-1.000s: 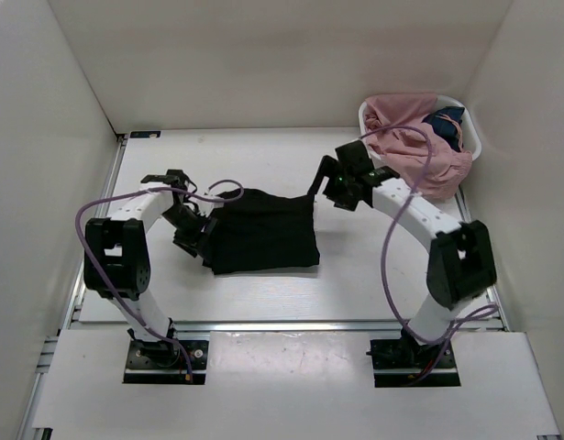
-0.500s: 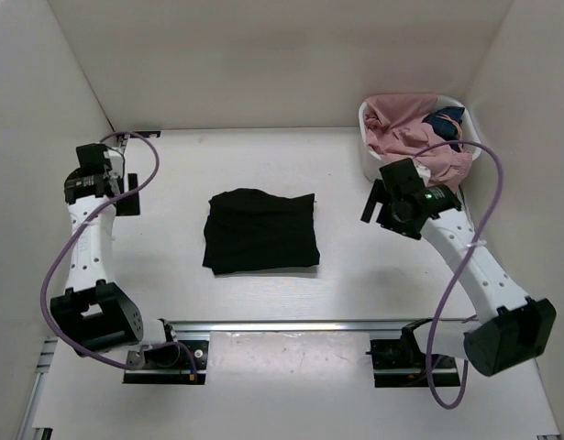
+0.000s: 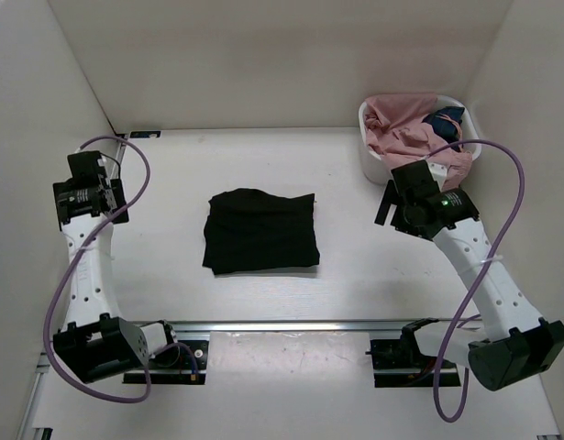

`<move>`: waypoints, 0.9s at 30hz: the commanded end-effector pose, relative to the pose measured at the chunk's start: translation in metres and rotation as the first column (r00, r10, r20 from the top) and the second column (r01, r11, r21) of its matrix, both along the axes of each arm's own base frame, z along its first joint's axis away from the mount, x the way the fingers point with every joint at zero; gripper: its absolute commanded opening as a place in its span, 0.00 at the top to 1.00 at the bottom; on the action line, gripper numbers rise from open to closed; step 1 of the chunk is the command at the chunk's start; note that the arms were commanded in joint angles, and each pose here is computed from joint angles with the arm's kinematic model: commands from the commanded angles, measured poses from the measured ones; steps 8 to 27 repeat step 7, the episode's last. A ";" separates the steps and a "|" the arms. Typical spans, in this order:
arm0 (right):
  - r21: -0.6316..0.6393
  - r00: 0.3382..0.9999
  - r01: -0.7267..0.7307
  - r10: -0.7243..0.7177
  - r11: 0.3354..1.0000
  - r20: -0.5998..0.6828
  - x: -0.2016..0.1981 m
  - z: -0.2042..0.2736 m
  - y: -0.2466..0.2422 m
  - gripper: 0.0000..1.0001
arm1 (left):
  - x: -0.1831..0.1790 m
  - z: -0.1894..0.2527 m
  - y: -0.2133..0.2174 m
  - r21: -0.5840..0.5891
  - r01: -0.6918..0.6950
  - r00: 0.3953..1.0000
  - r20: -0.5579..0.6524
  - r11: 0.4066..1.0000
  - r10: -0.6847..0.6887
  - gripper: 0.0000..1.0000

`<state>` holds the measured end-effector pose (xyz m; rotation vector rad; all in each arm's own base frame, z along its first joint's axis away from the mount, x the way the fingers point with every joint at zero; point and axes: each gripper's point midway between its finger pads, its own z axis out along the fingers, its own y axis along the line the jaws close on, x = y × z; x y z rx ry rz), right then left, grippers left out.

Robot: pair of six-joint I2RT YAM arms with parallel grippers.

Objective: Fold and stack the trousers
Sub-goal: Fold the trousers

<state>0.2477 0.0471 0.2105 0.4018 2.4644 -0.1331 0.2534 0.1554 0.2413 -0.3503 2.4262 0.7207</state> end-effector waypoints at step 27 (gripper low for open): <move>-0.056 0.998 -0.023 0.027 0.998 0.064 -0.005 0.016 -0.014 0.01 | -0.017 0.038 -0.002 0.030 -0.029 0.997 0.071 0.999 0.027 0.00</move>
